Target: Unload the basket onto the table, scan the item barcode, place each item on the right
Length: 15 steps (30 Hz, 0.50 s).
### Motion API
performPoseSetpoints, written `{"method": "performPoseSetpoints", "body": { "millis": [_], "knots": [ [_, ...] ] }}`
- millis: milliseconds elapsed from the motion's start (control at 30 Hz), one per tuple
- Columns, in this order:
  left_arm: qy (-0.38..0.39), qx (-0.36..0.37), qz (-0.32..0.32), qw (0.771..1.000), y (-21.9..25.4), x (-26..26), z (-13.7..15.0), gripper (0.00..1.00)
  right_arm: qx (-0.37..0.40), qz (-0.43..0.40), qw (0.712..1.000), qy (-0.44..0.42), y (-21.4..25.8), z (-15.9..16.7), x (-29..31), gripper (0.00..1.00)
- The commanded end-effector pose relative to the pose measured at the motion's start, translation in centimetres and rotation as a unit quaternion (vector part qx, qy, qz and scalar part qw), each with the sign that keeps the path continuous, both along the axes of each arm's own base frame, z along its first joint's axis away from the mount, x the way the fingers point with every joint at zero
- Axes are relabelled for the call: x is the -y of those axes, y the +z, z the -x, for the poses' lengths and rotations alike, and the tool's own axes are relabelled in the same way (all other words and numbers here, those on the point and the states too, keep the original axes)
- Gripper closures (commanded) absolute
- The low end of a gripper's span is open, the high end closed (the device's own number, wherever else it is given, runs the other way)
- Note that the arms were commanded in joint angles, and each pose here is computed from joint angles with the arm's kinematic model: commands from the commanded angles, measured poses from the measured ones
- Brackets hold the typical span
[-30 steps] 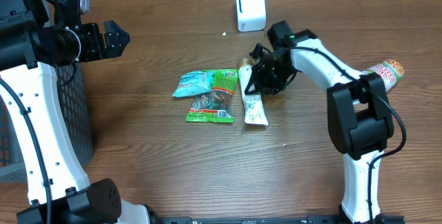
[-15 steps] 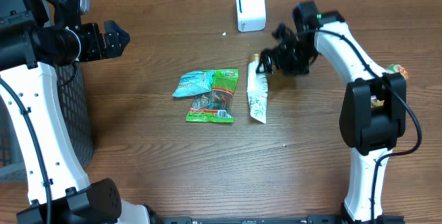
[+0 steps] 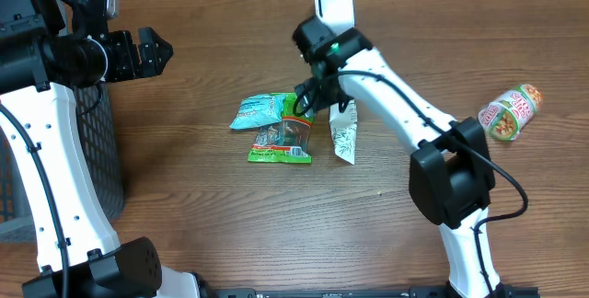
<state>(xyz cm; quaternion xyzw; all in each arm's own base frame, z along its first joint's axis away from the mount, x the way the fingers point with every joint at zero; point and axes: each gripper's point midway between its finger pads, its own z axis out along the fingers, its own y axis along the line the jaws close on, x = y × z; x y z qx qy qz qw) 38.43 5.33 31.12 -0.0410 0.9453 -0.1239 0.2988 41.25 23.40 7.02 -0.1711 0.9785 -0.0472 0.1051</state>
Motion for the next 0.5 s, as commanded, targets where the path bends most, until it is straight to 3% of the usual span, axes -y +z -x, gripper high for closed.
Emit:
{"method": "performPoseSetpoints", "body": {
  "millis": [0, 300, 467],
  "knots": [
    [0.005, 0.007, -0.003, 1.0, 0.5, -0.3, 0.0, 0.0, 0.024, 0.084, 0.994, -0.058, -2.3, -0.6, 3.5, 0.0],
    [0.005, 0.007, -0.003, 1.0, 0.5, -0.3, 0.0, 0.0, 0.018, 0.067, 0.997, -0.036, -4.9, -0.2, 2.6, 0.0],
    [0.005, 0.007, -0.003, 1.0, 0.5, -0.3, 0.0, 0.0, 0.039, 0.092, 0.994, -0.043, -4.5, -0.8, 3.5, 0.16]
  ]
}}
